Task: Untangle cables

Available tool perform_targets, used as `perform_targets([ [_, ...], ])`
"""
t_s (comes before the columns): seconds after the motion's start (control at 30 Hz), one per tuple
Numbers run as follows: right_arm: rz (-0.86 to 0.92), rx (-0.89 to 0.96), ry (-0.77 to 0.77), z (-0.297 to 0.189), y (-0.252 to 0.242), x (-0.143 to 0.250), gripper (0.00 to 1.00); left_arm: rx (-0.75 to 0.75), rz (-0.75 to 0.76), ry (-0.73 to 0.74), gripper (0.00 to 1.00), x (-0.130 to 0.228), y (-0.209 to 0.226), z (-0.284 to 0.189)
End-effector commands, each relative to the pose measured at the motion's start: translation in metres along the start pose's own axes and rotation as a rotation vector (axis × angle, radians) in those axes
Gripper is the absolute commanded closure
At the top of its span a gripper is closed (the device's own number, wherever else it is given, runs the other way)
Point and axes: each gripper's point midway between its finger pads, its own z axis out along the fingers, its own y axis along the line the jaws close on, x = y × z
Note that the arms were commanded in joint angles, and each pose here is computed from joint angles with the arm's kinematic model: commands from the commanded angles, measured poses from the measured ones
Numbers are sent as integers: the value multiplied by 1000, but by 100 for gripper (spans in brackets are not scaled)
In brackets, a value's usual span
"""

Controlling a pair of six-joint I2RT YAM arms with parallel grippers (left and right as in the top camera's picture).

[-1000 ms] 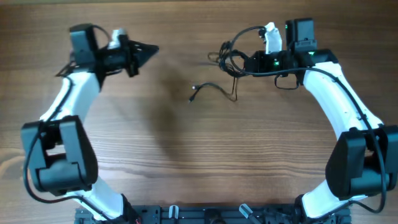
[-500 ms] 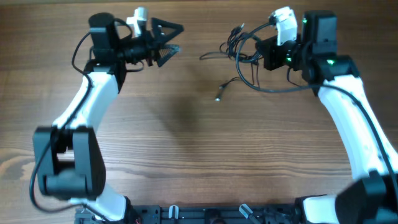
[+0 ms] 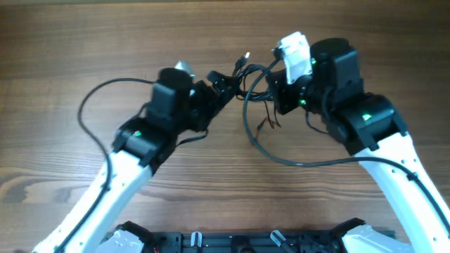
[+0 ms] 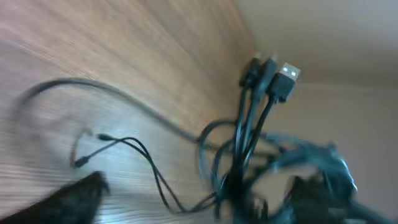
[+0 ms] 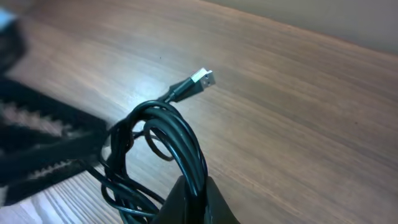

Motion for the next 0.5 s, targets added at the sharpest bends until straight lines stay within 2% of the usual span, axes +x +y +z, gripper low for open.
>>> perform_targets([
  [0.0,-1,88,-3,1,-1,0,95,-59,-141,-26,67,-4,16,28],
  [0.03,16,128,0,0,-8,1,95,-88,-161,-26,96,-6,25,35],
  [0.1,59,236,2,-3,-26,4,95,-108,-173,-38,96,-12,31,28],
  [0.2,88,355,5,-9,-46,7,95,-98,-170,-106,96,-34,31,-10],
  [0.27,97,355,7,-7,-46,8,95,-71,-185,-172,96,-49,29,-41],
  [0.33,107,358,32,1,-48,12,95,-50,-216,-339,96,-75,32,-90],
  [0.47,131,358,25,3,-48,11,95,-142,-244,-422,96,-78,57,-113],
])
